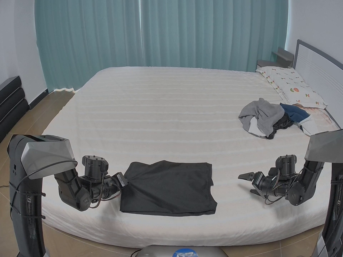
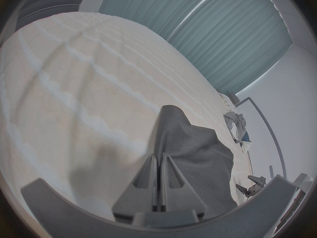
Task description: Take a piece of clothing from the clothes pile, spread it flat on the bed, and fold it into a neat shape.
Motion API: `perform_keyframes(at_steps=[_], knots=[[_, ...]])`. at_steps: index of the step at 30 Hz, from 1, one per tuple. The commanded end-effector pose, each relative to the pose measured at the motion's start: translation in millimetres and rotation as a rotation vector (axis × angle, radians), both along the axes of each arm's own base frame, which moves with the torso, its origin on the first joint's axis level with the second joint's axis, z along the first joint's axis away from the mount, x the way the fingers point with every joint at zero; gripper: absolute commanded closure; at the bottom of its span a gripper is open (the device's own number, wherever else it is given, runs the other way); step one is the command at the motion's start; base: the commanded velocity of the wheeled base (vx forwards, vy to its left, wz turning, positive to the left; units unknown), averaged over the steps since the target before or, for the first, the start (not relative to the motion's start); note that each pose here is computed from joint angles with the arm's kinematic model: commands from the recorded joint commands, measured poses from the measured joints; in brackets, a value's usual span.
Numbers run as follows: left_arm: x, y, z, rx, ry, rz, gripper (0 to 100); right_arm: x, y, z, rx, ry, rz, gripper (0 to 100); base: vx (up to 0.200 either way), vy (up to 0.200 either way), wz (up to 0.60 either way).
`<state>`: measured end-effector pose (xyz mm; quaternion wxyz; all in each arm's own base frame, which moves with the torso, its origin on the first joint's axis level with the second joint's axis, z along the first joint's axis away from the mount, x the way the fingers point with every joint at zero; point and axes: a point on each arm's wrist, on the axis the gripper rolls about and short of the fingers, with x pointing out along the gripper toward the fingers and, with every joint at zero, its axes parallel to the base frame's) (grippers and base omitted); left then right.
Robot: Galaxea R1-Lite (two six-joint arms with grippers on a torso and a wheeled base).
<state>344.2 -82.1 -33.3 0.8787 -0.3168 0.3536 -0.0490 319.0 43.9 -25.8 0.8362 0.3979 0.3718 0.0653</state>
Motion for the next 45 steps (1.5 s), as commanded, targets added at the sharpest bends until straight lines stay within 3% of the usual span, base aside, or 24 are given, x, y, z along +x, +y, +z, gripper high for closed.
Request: perform_keyframes(at_steps=[1, 11, 32, 33, 45], knots=[[-0.2, 0.1, -1.4, 0.001, 0.004, 0.0, 100, 0.0, 0.2, -0.2, 0.0, 0.0, 0.001, 0, 0.0, 0.2, 0.0], [-0.8, -0.4, -2.1, 0.001, 0.007, -0.002, 100, 0.0, 0.2, -0.2, 0.0, 0.0, 0.001, 0, 0.0, 0.2, 0.0], [-13.4, -3.9, 2.6, -0.03, 0.041, 0.011, 100, 0.0, 0.2, -0.2, 0.0, 0.0, 0.001, 0, 0.0, 0.0, 0.0], [-14.8, -4.1, 3.4, -0.03, 0.043, 0.01, 0, -0.1, 0.7, -0.2, 0.0, 0.0, 0.002, 0, 0.0, 0.0, 0.0], [-15.2, -2.7, 9.8, -0.03, 0.028, 0.021, 0, 0.2, 0.6, -1.1, -0.007, 0.0, 0.004, 0, 0.0, 0.0, 0.0]])
